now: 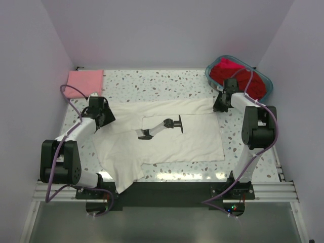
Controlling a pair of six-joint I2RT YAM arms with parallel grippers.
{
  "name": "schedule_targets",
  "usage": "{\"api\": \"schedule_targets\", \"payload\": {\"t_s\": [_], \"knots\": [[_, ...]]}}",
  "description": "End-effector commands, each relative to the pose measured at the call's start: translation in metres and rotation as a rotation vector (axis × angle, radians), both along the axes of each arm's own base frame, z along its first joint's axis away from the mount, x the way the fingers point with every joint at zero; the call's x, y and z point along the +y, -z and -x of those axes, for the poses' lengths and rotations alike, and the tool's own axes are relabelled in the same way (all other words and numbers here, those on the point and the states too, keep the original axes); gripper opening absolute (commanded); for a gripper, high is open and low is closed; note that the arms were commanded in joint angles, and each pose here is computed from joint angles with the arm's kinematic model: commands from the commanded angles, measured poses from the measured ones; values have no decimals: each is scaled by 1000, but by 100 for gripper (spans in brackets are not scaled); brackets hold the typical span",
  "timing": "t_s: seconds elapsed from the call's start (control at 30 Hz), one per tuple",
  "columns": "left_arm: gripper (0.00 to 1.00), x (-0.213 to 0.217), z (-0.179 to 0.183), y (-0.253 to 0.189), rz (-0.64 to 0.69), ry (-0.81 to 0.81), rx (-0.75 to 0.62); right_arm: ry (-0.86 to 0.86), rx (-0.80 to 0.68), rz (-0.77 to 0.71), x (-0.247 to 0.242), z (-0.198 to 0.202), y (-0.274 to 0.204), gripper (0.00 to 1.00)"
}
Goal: Fold and stack the t-shirts
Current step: Fold the tshirt
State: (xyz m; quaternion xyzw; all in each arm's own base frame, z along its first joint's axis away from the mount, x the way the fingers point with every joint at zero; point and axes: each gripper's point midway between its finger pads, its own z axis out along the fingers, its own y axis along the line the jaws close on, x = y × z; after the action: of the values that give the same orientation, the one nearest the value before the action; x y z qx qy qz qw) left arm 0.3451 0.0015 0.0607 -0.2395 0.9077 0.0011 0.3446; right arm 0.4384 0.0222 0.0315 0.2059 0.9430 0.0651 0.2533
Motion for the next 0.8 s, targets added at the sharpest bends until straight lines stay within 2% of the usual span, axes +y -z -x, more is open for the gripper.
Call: {"api": "schedule_targets", "payload": {"t_s": [0.0,0.27,0.53,0.63,0.77], "knots": [[64,3,-10,-15,-22,-1,-65,-7,-51,45,-7,-10,-28,0],[64,5,-9,-15,-29,-8,-59,-25,-40,100,-16,0,-43,0],[64,6,-8,-13,-28,-19,-46,-34,-7,118,-19,12,-37,0],[61,3,-20,-22,-2,-34,-57,-39,5,114,-18,13,-29,0],[51,0,-61,-43,20,-56,-112,-45,9,107,-16,13,-24,0]]}}
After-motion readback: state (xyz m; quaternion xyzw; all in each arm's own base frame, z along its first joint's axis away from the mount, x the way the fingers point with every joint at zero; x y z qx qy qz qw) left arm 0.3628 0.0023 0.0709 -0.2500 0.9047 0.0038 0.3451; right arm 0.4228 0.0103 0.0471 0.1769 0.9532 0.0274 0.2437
